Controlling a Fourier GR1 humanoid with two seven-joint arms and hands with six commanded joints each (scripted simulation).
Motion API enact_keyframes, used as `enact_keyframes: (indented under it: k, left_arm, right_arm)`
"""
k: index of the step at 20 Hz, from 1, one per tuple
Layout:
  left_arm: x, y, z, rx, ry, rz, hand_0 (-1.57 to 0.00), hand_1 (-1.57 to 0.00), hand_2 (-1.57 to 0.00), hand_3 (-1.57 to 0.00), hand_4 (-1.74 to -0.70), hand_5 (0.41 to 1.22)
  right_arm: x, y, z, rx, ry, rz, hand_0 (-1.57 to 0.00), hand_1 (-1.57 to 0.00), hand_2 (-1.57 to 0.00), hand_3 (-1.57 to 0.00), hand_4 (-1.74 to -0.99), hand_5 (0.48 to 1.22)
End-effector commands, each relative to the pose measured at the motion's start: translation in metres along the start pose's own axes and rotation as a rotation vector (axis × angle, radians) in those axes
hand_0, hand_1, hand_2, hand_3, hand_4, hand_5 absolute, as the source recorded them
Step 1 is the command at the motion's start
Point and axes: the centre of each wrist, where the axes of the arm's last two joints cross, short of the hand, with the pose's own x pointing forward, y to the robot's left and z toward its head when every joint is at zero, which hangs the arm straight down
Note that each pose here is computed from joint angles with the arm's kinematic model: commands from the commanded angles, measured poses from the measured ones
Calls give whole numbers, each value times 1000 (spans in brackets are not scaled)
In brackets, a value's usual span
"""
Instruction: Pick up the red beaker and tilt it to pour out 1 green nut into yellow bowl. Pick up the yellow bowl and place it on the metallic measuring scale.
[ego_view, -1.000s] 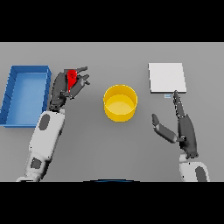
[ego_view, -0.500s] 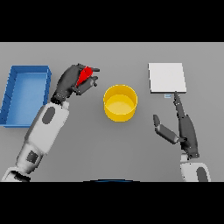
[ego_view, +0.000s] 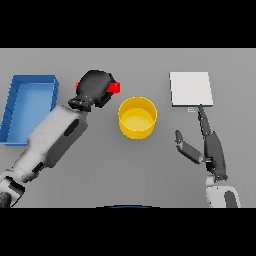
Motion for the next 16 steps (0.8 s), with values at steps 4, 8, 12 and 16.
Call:
enact_keyframes:
  k: [4,8,12,16]
  left_arm:
    - [10,6,-7,-30,-55,-200,-1571,-1571,-1571,-1571,-1649,1201]
    - [26,19,-17,-121,-118,-419,-1571,-1571,-1571,-1327,-1695,1213]
    - [45,16,-25,-191,-228,-609,-1571,-1571,-1571,-1420,-1718,1218]
    - [53,10,-29,-249,-265,-804,-1571,-1571,-1571,-1509,-1732,1220]
  right_arm:
    - [1,-3,3,-4,-12,-4,1,1,1,1,-1284,705]
    - [-3,4,3,-6,-8,-50,1,1,1,1,-1288,685]
    - [-3,5,3,-27,-5,-82,1,1,1,1,-1294,657]
    - [-7,6,4,-24,-5,-92,1,1,1,1,-1291,640]
